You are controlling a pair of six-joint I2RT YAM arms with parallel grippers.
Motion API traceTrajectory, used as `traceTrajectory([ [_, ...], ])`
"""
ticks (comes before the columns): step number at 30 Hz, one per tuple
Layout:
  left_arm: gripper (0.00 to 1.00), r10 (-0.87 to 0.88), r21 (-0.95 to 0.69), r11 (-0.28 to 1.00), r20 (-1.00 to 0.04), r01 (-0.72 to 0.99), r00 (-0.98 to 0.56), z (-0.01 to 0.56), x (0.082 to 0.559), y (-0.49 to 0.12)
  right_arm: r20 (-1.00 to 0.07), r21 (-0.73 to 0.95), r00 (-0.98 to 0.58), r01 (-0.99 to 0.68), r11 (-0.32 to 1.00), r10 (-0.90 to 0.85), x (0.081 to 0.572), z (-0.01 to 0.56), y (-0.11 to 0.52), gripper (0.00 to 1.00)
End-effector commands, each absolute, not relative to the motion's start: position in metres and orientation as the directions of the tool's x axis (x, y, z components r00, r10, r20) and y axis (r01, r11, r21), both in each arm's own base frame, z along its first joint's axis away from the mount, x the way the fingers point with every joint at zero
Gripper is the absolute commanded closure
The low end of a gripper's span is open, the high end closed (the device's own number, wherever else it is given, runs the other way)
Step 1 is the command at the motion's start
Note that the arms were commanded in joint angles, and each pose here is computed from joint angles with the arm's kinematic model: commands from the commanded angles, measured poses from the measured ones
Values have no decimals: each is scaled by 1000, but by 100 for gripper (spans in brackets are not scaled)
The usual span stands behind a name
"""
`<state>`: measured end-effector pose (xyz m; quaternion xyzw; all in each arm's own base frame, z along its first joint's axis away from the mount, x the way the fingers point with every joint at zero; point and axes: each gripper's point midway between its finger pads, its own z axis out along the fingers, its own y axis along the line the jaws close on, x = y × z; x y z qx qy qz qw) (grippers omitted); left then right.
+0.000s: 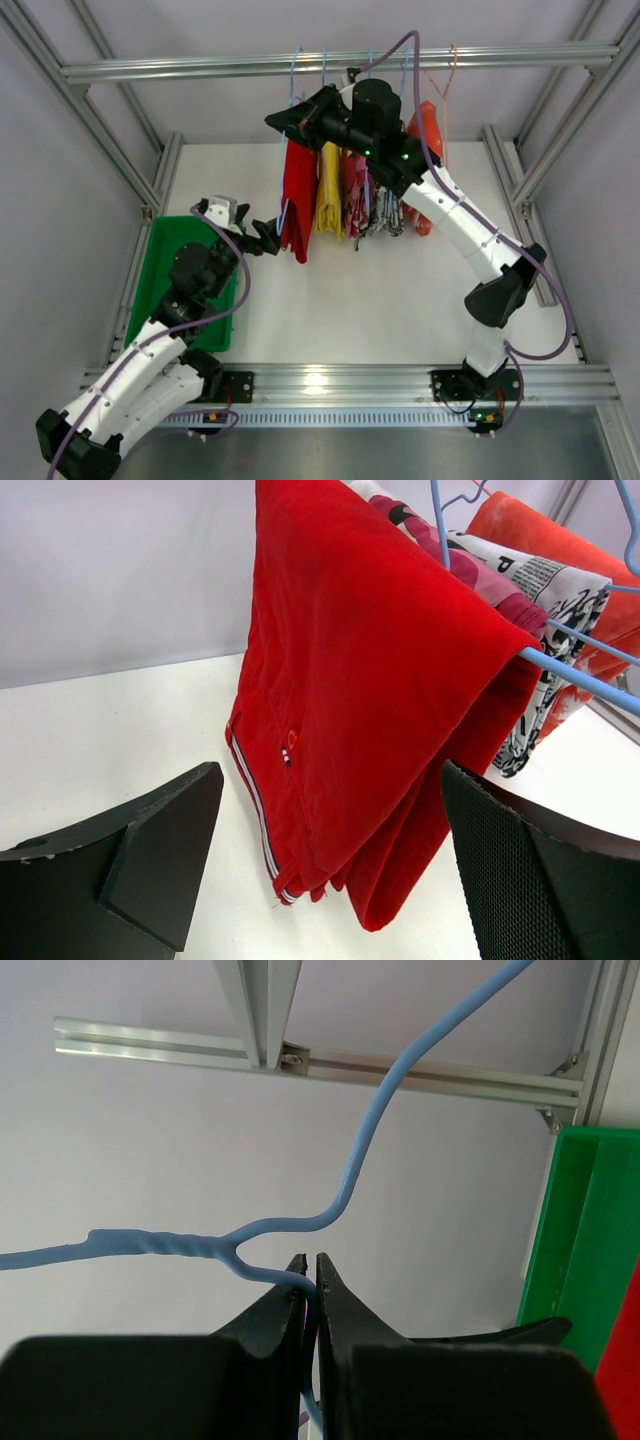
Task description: Remove the trousers from the hanger
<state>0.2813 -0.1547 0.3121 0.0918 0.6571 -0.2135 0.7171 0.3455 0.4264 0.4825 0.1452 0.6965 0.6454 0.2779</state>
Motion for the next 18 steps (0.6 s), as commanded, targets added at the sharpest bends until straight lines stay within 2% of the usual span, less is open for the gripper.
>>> traceTrajectory([
  [1, 6, -209, -144, 883, -973, 447, 99, 330, 282, -159, -227, 945, -760, -322, -50, 610, 329, 570, 406, 100],
  [8, 6, -226, -139, 887, -962, 441, 152, 347, 291, -161, -217, 946, -770, -318, -66, 601, 324, 574, 407, 100],
  [13, 5, -231, -137, 863, -963, 486, 138, 347, 292, -173, -217, 944, -770, -322, -71, 600, 323, 576, 408, 100],
  [18, 5, -261, -171, 871, -955, 460, 139, 350, 301, -173, -214, 942, -776, -325, -86, 593, 319, 580, 408, 100],
])
